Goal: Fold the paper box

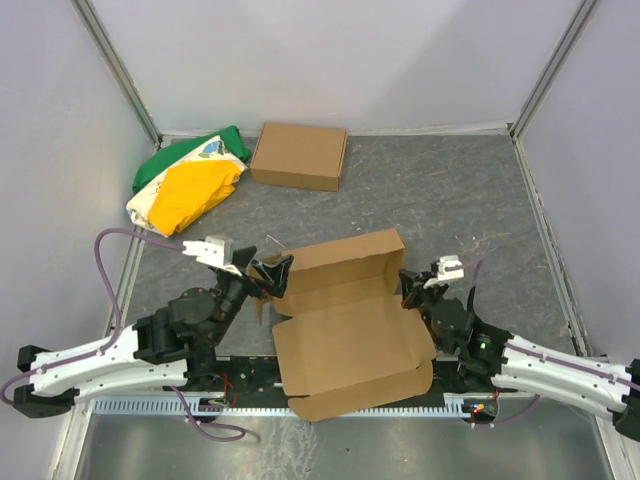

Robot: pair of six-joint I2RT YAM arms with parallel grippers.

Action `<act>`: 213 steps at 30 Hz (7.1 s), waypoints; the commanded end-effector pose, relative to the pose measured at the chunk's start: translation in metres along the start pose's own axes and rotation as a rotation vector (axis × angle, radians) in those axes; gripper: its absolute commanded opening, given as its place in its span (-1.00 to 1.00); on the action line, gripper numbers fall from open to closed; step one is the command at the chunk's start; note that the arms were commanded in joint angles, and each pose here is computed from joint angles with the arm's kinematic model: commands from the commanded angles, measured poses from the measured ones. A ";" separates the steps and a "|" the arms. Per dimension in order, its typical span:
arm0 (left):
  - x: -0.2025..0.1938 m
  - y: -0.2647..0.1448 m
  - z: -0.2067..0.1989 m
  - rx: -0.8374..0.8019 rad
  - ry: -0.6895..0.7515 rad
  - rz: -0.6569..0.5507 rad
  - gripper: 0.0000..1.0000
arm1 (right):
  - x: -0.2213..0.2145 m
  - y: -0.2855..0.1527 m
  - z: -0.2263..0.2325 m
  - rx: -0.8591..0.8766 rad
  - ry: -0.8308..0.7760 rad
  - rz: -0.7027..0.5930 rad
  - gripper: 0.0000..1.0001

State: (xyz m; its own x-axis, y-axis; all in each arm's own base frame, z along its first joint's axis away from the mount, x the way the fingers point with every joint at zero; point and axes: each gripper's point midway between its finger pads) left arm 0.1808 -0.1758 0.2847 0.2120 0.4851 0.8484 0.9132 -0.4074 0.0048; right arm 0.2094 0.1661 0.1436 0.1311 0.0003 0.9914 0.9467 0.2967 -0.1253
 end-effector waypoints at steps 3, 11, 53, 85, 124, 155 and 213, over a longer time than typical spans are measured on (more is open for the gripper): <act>0.001 0.008 0.004 0.042 0.019 -0.059 0.98 | -0.019 -0.006 -0.038 -0.173 0.179 -0.073 -0.95; 0.000 0.012 0.024 0.139 0.054 -0.132 0.98 | -0.015 -0.007 -0.067 -0.354 0.214 -0.123 -0.96; -0.038 -0.010 0.101 0.394 -0.134 -0.173 0.99 | 0.050 -0.041 -0.014 0.038 -0.037 0.190 0.10; 0.004 -0.016 0.026 0.261 -0.227 0.078 0.98 | 0.054 0.040 0.087 0.375 -1.033 0.237 0.51; -0.015 -0.020 0.037 0.247 -0.260 0.098 0.98 | 0.093 0.030 0.050 0.126 -0.839 0.017 -0.96; -0.026 -0.030 0.054 0.161 -0.163 0.096 0.98 | 0.078 0.030 0.079 0.193 -1.236 -0.109 0.17; -0.068 -0.024 0.123 0.376 -0.334 -0.183 0.92 | 0.156 0.005 0.012 0.005 -0.672 -0.069 -0.44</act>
State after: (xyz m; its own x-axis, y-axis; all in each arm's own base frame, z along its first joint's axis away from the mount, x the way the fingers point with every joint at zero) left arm 0.1800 -0.0926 0.1449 0.1585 0.6626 0.7320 0.9843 -0.0482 -0.1696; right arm 0.2349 0.1974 0.2412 -0.2554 0.7821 0.5684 0.9078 0.3963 -0.1374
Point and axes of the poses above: each gripper's point midway between its finger pads, its own y axis out along the fingers, its own z axis along the line the jaws close on, x = y × z, and after that the axes turned 12 degrees about -y, right-handed
